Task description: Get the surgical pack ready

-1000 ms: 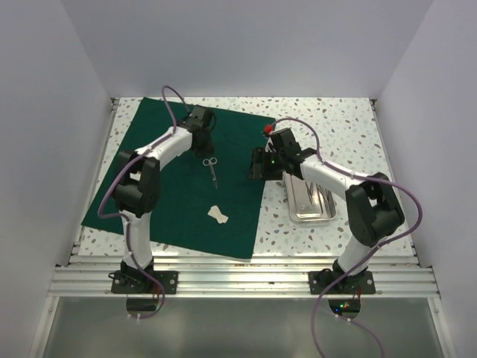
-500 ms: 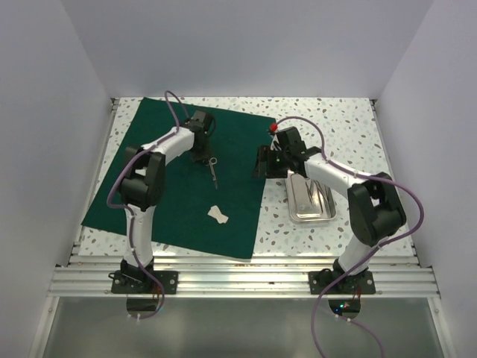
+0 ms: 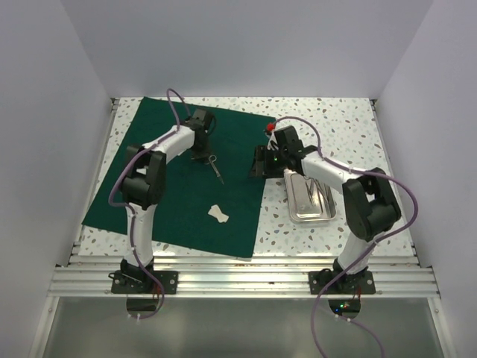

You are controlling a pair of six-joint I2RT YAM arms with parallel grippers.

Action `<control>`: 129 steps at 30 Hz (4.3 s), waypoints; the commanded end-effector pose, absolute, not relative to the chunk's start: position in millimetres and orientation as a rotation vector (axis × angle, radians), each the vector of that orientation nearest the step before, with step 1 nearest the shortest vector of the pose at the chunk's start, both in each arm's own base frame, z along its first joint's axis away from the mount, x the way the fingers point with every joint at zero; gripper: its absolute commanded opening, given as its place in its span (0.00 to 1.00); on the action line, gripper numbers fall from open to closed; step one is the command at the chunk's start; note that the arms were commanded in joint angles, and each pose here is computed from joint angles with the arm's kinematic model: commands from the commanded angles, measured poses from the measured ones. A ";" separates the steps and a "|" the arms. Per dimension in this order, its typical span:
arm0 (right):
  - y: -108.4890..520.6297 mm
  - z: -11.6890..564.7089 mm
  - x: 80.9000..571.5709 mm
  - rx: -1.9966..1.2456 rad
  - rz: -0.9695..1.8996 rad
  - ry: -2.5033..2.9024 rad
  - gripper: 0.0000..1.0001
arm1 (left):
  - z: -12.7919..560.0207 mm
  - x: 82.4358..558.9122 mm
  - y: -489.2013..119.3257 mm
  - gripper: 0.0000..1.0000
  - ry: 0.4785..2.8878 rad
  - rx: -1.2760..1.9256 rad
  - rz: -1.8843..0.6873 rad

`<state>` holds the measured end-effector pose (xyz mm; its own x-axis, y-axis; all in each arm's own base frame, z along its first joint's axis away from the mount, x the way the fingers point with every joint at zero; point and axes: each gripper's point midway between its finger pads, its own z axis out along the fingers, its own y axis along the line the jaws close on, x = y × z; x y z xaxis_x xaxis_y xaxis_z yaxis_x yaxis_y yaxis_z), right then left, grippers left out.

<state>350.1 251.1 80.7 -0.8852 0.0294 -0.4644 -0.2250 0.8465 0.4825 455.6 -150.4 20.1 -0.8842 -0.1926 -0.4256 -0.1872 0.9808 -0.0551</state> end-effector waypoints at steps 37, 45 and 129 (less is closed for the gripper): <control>251.2 124.0 374.0 -0.197 0.533 2.511 0.65 | 71.6 385.8 -198.7 0.59 2.661 -0.281 -0.237; 212.9 132.3 353.0 -0.189 0.486 2.509 0.66 | 49.2 365.3 -217.0 0.56 2.733 -0.396 -0.064; 420.2 27.5 372.5 -0.108 1.215 2.520 0.41 | 23.4 314.3 -212.7 0.00 2.665 -0.171 -0.416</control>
<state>367.4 407.1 31.6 -0.9501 0.0768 -0.3024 -0.1906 0.6245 0.7574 319.3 -213.1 19.6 -0.8933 -0.2150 -0.3948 -0.0950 0.9486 -0.3018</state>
